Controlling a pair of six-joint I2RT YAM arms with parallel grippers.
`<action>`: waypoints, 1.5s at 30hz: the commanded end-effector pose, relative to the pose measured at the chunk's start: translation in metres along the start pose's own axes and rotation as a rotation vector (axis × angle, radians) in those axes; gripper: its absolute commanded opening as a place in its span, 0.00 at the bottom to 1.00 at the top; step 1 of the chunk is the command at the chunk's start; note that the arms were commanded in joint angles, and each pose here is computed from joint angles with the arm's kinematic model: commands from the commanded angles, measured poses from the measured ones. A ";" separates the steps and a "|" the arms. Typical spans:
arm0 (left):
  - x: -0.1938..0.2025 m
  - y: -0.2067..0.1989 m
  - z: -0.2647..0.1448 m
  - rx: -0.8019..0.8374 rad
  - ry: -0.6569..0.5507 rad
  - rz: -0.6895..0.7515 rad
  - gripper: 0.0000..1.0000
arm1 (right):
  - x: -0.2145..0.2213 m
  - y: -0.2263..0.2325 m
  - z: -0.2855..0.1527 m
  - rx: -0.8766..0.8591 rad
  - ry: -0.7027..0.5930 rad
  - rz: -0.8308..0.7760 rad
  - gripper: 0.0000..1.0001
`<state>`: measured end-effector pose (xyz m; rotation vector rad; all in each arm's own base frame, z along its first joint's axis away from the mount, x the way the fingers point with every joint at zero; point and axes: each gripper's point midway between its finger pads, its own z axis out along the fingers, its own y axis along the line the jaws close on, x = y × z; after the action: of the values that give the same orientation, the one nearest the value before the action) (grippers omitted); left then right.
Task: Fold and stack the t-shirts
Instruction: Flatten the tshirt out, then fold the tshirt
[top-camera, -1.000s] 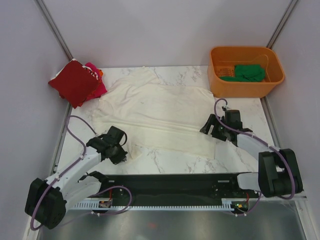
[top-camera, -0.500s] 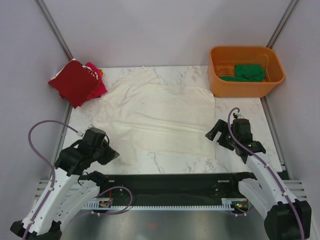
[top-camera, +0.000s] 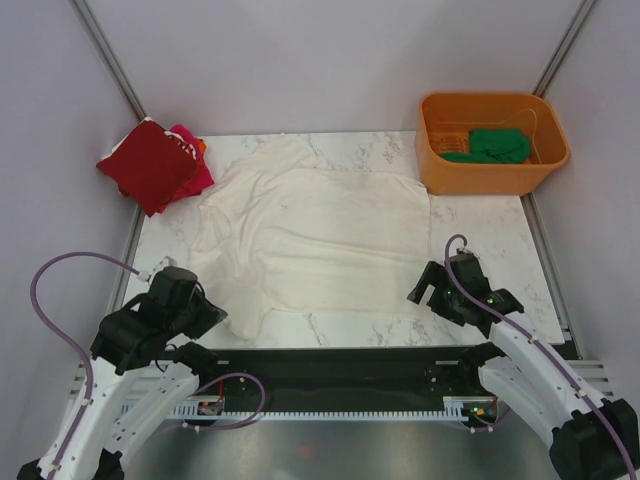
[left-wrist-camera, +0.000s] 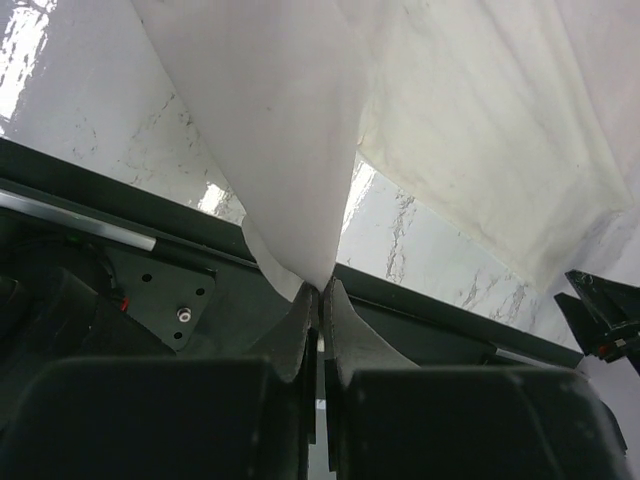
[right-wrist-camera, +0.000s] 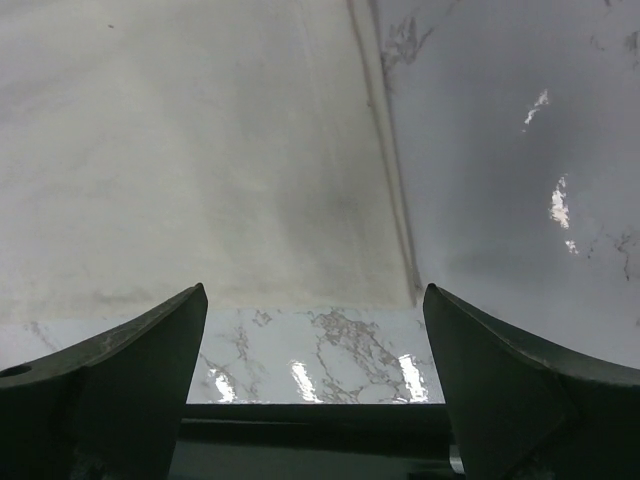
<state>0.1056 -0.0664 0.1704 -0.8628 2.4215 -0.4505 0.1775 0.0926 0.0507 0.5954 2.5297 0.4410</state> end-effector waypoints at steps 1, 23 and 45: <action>-0.004 0.014 -0.006 -0.068 -0.022 0.021 0.02 | 0.003 -0.015 -0.001 0.130 -0.013 0.008 0.98; -0.011 0.010 -0.002 -0.035 -0.059 0.106 0.02 | 0.017 -0.010 0.011 0.116 0.046 -0.028 0.00; 0.000 0.028 -0.031 -0.067 0.008 0.155 0.02 | -0.037 0.009 -0.104 0.056 -0.182 0.030 0.00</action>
<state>0.1112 -0.0552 0.2149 -0.7360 2.3048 -0.4572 0.1512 0.0752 0.1329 0.6307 2.4261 0.3730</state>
